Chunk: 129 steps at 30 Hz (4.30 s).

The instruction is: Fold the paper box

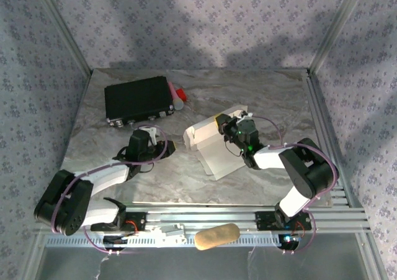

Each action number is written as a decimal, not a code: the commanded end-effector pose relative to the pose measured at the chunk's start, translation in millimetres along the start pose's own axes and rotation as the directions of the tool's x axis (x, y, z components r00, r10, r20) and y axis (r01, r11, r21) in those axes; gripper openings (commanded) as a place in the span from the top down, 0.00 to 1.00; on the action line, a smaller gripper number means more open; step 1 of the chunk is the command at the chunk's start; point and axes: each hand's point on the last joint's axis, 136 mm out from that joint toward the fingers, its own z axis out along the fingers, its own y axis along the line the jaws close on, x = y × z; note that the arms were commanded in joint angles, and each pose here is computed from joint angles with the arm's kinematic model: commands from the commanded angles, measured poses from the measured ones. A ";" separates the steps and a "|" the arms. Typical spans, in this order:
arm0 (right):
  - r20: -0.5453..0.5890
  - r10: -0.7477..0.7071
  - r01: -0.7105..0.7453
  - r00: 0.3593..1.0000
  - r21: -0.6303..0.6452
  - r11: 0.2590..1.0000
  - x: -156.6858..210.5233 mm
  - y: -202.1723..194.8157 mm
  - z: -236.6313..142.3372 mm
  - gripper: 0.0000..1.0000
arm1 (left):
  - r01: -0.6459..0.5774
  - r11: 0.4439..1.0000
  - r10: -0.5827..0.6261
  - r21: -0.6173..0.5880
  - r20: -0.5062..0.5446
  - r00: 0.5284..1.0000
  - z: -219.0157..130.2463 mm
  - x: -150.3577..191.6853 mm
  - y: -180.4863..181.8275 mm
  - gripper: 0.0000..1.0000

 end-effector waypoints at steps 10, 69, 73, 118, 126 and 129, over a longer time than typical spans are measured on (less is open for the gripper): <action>-0.014 -0.018 0.018 1.000 0.057 0.998 -5.2 -31.4 -13.0 1.00 | -0.117 0.992 0.116 0.047 0.022 0.993 19.7 -14.9 -30.8 0.66; -0.010 -0.015 0.015 1.000 0.014 1.000 -0.7 -22.5 -17.1 1.00 | -0.543 0.833 0.553 -0.105 0.148 0.820 65.5 11.4 -87.2 0.58; 0.000 -0.027 0.027 1.000 0.002 1.000 0.9 -24.2 -22.3 1.00 | -0.550 0.823 0.567 -0.140 0.168 0.806 65.8 13.3 -88.4 0.57; -0.008 -0.034 0.035 0.999 0.067 0.997 26.6 -56.8 -30.2 1.00 | -0.518 0.754 0.627 -0.405 0.208 0.751 83.0 15.3 -91.0 0.96; 0.005 -0.031 0.031 0.999 0.082 0.996 24.5 -58.0 -33.7 1.00 | -0.535 0.768 0.622 -0.351 0.210 0.754 82.9 21.1 -100.9 0.94; 0.013 -0.026 0.024 1.000 0.088 0.996 24.3 -60.6 -35.4 1.00 | -0.537 0.771 0.622 -0.343 0.221 0.751 80.5 18.8 -105.4 0.98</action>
